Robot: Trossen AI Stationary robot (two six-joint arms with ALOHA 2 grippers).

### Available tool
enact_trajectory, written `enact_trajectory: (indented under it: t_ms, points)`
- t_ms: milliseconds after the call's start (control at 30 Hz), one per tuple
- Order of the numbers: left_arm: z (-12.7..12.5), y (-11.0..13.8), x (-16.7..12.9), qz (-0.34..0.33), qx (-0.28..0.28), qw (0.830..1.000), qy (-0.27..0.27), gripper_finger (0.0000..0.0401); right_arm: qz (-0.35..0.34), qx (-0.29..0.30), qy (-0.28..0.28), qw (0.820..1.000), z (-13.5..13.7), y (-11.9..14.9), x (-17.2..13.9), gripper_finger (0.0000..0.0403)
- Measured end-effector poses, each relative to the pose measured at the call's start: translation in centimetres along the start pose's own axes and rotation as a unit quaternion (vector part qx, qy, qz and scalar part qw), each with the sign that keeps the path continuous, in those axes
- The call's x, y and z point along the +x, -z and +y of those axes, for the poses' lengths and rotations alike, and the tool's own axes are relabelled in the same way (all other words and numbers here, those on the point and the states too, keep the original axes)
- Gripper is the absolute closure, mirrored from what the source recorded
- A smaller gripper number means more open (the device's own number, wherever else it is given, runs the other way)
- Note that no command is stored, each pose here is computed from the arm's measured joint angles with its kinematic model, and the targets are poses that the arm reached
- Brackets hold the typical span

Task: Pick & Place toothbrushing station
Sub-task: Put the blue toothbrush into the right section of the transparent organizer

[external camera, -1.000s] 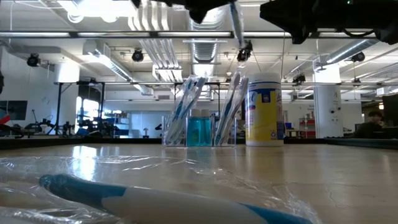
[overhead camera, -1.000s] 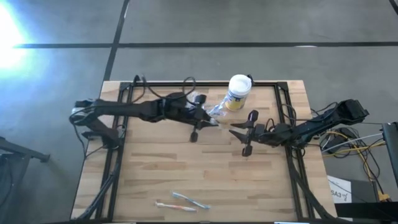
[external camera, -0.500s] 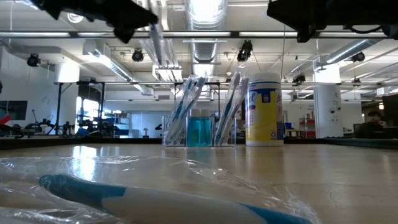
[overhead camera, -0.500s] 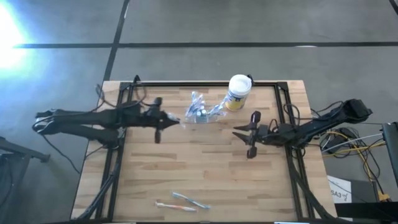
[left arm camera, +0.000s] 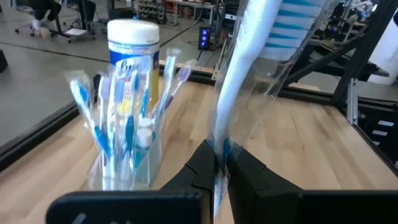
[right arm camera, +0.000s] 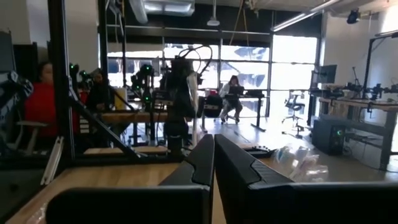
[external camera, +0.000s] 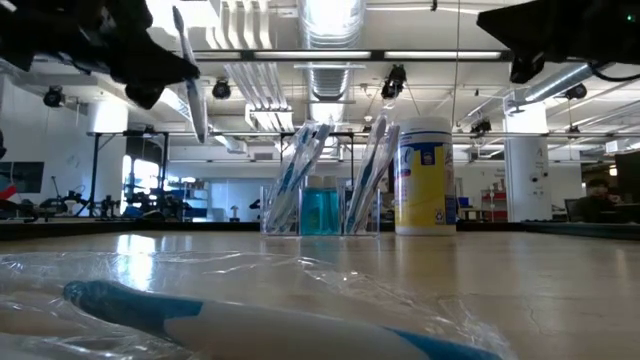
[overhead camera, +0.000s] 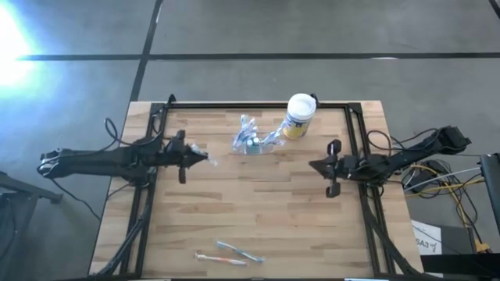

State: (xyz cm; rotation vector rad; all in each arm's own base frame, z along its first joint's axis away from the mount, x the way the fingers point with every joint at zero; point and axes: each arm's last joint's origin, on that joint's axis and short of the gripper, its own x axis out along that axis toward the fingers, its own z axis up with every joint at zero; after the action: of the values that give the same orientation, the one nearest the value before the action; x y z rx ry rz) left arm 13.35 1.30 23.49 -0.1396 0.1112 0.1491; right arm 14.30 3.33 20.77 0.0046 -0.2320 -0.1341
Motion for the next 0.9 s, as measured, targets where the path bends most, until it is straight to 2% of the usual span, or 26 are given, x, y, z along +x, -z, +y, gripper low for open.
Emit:
enact_trajectory:
  t_ms: [267, 467, 600, 767, 900]
  points:
    - [0.5, 2.8, -0.6, 0.007, -0.002, 1.000, -0.016, 0.0380, -0.022, 0.007, 0.002, 1.000, -0.9, 0.9, -2.0, 0.0394]
    - [0.8, 4.6, -1.0, 0.008, -0.009, 1.000, -0.017, 0.0380, -0.026, 0.012, 0.003, 1.000, -1.0, 0.7, -2.2, 0.0394]
    - [0.9, 5.0, -1.1, -0.018, -0.021, 0.999, -0.020, 0.0380, -0.022, 0.010, 0.003, 1.000, -1.0, 0.8, -2.2, 0.0394]
    - [0.6, 3.2, -1.0, -0.113, -0.047, 0.992, 0.017, 0.0380, -0.022, -0.001, 0.003, 1.000, -1.0, 0.8, -2.2, 0.0394]
    - [0.1, 0.4, -0.7, -0.154, -0.018, 0.987, 0.030, 0.0380, -0.022, 0.001, 0.003, 1.000, -1.0, 0.8, -2.2, 0.0394]
